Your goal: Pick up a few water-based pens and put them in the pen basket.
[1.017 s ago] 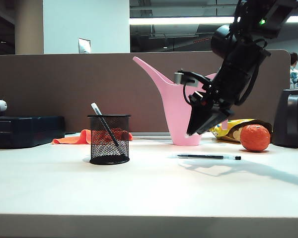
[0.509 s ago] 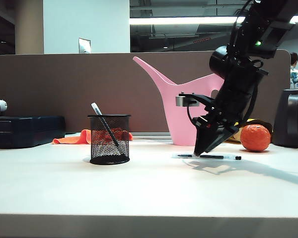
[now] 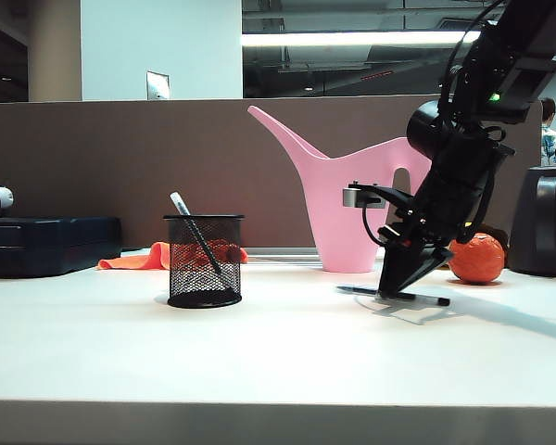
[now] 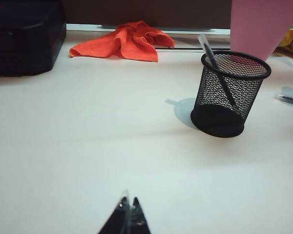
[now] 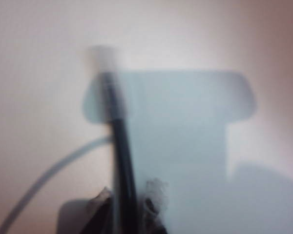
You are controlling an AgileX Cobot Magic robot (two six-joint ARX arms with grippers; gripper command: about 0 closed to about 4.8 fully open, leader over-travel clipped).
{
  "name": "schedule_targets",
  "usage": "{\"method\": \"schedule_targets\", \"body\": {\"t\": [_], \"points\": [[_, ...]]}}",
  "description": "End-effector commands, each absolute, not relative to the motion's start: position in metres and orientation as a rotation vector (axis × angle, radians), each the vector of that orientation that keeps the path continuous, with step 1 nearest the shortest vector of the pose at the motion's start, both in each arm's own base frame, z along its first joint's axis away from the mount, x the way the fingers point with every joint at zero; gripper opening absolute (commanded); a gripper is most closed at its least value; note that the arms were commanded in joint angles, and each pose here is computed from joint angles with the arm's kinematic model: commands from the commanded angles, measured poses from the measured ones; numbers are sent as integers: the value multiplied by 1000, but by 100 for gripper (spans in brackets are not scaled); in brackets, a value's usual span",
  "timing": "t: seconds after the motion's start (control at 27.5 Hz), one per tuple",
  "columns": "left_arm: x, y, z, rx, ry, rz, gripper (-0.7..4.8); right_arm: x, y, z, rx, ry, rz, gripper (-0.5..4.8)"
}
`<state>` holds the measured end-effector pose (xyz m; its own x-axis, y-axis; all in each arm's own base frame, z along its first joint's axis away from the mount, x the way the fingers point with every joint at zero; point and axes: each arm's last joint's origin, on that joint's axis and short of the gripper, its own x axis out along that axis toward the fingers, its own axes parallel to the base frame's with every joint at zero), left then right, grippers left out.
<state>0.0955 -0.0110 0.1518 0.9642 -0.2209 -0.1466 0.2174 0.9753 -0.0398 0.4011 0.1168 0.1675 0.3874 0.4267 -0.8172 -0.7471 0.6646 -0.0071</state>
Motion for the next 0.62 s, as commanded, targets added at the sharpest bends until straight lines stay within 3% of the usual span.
{"method": "schedule_targets", "body": {"t": [0.04,0.15,0.62], "points": [[96,-11,154,-21,137,-224,-4,399,117,160,-403,938,785,62],[96,-11,154,-21,137,-224,-4,398,117,157,-402,961,789,-6],[96,-11,154,-21,137,-223,-4,393,120,171,-257,961,830,-7]]}}
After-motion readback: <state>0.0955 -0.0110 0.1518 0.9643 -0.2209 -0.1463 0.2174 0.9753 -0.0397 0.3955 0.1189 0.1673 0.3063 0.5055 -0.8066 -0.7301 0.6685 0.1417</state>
